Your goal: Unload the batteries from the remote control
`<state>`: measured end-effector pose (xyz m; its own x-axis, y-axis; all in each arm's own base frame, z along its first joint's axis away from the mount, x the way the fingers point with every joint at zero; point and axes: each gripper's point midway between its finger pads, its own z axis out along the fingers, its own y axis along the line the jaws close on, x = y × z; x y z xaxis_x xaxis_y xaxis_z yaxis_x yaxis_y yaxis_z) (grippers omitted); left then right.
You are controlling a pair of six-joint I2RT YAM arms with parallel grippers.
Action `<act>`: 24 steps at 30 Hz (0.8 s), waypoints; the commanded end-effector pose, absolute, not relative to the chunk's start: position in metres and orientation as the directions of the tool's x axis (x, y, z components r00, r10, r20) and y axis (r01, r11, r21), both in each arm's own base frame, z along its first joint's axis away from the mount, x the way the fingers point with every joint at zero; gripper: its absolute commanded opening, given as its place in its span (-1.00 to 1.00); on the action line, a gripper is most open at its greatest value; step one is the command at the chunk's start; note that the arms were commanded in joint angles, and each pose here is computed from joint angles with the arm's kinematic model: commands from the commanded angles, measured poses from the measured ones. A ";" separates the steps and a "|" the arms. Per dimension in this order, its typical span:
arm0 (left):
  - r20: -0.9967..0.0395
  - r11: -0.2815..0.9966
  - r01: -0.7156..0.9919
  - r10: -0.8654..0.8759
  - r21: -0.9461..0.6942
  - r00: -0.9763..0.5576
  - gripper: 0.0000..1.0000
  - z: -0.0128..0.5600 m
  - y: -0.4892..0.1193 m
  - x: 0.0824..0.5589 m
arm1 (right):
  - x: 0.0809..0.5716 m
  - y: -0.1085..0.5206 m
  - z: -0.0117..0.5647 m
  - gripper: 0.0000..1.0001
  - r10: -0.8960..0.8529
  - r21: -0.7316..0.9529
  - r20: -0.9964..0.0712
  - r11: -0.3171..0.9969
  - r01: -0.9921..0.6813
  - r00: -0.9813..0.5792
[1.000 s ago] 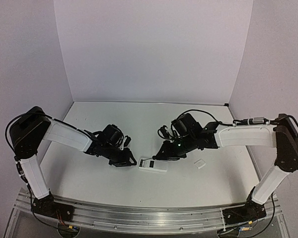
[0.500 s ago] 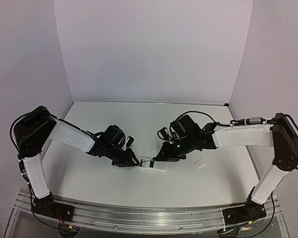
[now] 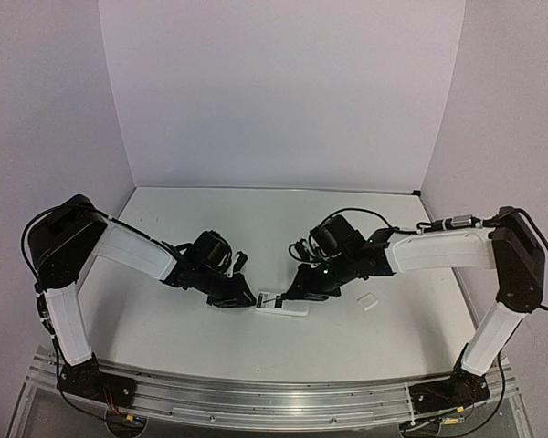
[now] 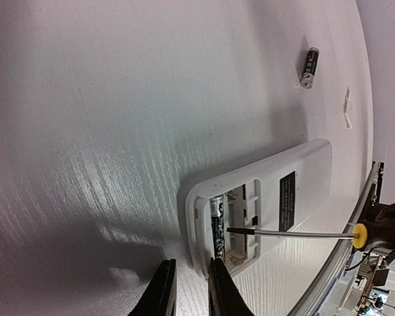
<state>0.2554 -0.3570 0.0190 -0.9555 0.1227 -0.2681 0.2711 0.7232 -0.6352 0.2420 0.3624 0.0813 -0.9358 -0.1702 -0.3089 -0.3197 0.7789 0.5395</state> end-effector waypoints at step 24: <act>-0.225 0.731 0.248 0.131 -0.636 -0.965 -1.00 0.001 -0.356 0.252 | 0.232 0.350 0.031 -1.00 -0.192 0.492 -0.292 0.810 -0.319 -0.937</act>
<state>0.2560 -0.3633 0.0225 -0.9559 0.1319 -0.2624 0.2785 0.6912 -0.6669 0.2445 0.3657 0.0673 -0.9226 -0.1848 -0.3386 -0.3507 0.7672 0.5371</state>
